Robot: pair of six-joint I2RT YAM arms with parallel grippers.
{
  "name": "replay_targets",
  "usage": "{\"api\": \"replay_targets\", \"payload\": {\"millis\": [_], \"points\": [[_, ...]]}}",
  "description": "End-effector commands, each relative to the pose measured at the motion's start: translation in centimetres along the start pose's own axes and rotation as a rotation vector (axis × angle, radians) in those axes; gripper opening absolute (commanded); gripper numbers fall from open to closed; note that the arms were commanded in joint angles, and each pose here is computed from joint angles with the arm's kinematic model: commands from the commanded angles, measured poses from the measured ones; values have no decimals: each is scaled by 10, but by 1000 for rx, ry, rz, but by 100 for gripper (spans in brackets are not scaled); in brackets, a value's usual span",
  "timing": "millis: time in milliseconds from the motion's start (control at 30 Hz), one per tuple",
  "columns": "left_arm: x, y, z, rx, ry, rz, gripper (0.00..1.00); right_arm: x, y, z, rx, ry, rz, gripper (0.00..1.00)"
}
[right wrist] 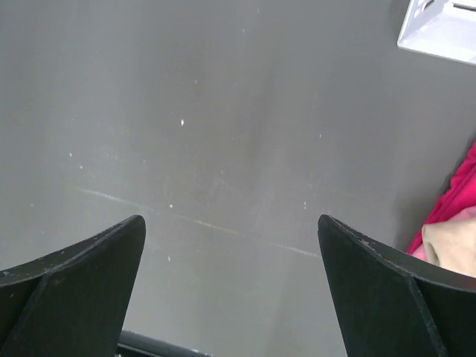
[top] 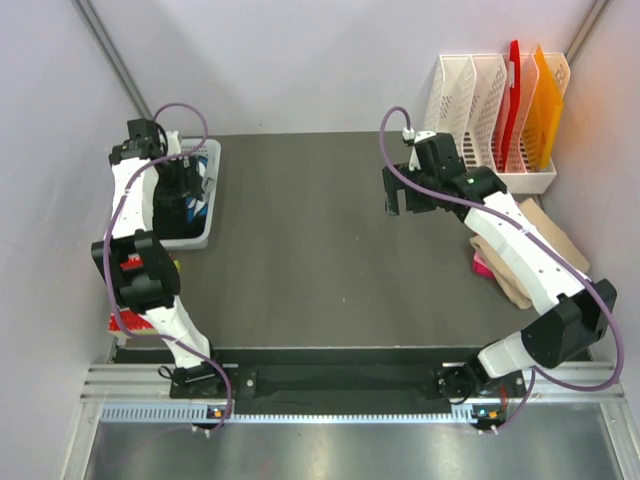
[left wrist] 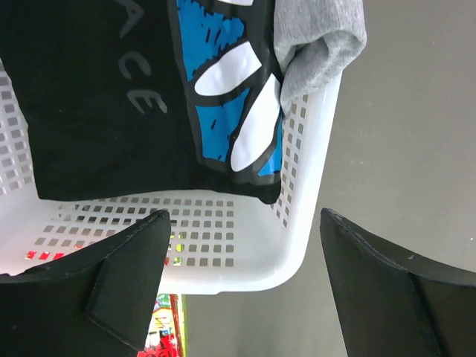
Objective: Fold and stack the t-shirts
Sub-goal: Grab crumpled tshirt from bin with the left arm
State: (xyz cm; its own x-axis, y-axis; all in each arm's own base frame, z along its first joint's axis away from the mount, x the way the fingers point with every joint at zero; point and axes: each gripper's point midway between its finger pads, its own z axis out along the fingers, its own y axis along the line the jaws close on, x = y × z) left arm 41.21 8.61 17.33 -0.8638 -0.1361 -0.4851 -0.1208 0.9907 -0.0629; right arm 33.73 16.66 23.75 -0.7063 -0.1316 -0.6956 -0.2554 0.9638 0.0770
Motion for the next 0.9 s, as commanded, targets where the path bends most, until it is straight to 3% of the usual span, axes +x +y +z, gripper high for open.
{"api": "replay_targets", "payload": {"millis": [0,133,500,867], "points": [[-22,5,-9,-18,-86,9,86,-4,6,-14,-28,-45,11,100],[-16,10,16,-35,-31,-4,84,-1,6,-14,-33,-40,12,100],[-49,2,45,30,-59,-38,79,7,10,-16,-49,-29,18,100],[-6,-15,77,100,94,-36,66,9,10,-16,-48,-20,24,100]]}}
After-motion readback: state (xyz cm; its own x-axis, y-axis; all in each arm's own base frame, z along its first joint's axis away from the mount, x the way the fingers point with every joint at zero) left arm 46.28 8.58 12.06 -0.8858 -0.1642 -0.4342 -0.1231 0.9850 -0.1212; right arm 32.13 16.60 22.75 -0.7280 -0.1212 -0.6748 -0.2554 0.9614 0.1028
